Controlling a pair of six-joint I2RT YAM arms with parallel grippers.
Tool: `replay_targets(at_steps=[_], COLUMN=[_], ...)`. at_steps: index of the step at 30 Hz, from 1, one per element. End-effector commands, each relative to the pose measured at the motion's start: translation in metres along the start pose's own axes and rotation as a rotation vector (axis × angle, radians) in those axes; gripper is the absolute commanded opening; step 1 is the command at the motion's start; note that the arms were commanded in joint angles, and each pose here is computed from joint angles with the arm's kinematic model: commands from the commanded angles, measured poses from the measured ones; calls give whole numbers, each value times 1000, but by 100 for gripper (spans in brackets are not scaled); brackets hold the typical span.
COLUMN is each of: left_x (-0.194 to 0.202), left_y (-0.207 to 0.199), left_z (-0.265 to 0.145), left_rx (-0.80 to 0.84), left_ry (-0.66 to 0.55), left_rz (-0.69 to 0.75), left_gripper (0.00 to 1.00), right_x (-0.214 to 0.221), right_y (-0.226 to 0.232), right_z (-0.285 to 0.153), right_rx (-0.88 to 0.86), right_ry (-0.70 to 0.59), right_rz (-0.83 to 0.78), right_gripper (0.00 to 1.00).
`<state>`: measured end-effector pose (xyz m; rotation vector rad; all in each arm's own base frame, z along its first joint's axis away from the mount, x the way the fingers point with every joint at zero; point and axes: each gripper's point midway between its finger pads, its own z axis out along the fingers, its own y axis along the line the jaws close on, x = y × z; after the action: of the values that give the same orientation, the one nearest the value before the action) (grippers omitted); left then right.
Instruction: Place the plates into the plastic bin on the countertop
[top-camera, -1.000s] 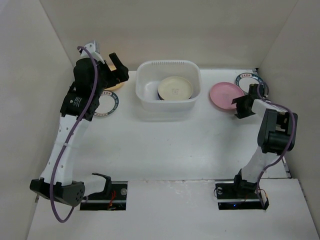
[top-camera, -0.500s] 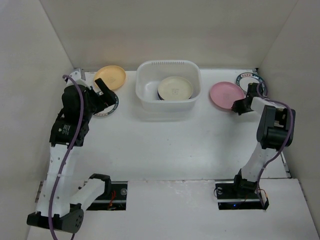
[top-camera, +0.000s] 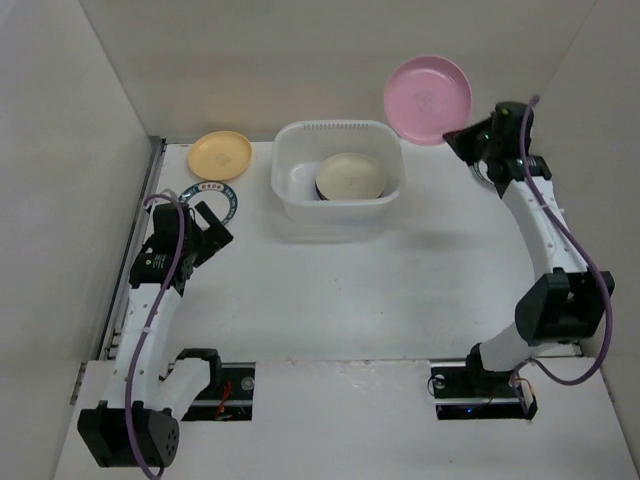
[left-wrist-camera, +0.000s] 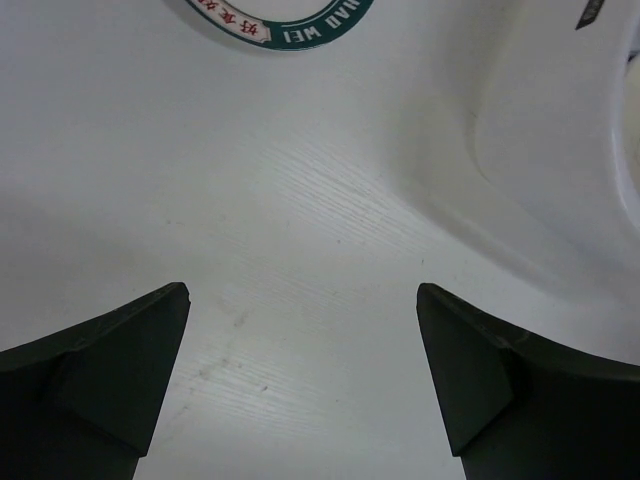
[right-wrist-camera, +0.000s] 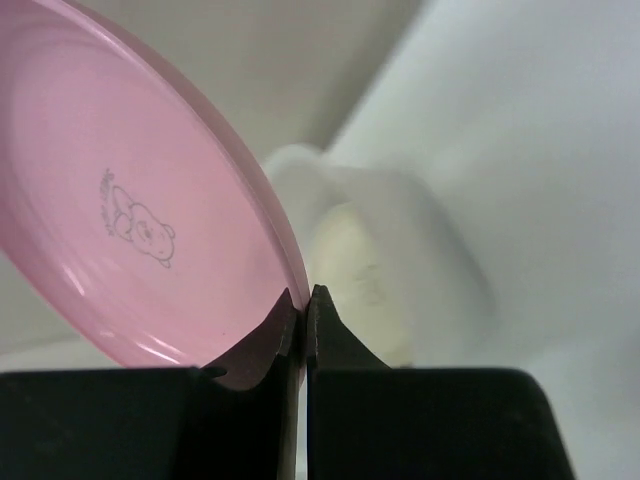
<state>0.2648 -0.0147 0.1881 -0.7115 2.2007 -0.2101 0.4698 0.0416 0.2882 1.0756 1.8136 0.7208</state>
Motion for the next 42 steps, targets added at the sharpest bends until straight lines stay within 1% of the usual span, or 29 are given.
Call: replay_targets(at_steps=[1,4,6,10,15,18,22,23,24,25,27,28,30,32,36,40,42], left_x=[-5,0,1,-5,-22,-33,-45,-48,-49,-50,-57,-59,-60,-61,-62,-55,-51], left_y=[0,13,23,35,43,44,48,50,51,50,48,47,48,49,51,55,55], left_z=[9,19,23,32,44,54,70,76,84,90,102,108,122,133,154,175,180], left_rx=[18,-9,-35,-67,-93,-106,-124,-132,-131,-128,-116,-114,-118,-116,-99,-98,-81], left_ry=[-21,-10,-15,-38,-68,-73,-85,-90,-89,-84,-95,-102,-102,-101,-114,-92,-96], left_rz=[-132,-216,-271,-349,-407,-434,-466,-479,-492,-505,-517,-513,-502,-487,-481,-507,-525], left_gripper=[100,100,100,100,100,100,100,100,100,100,100,100,100,100,98,90,85], right_x=[41,70,88,121,147,157,163,163,162,160,156,154,148,142,131,130,127], right_y=[79,98,97,74,36,16,8,8,8,9,17,23,35,47,63,59,53], right_z=[-3,15,35,74,108,117,118,116,114,112,101,95,79,59,17,-19,-29], right_rx=[-169,-168,-141,-67,30,81,100,104,107,108,91,78,43,-2,-99,-157,-163], right_ry=[134,200,246,337,365,393,405,402,393,385,365,353,330,310,277,279,280], right_rz=[-188,-293,-340,-412,-486,-513,-561,-573,-591,-597,-619,-626,-645,-653,-647,-640,-638], right_gripper=[0,0,0,0,0,0,4,8,19,24,49,55,71,77,79,79,79])
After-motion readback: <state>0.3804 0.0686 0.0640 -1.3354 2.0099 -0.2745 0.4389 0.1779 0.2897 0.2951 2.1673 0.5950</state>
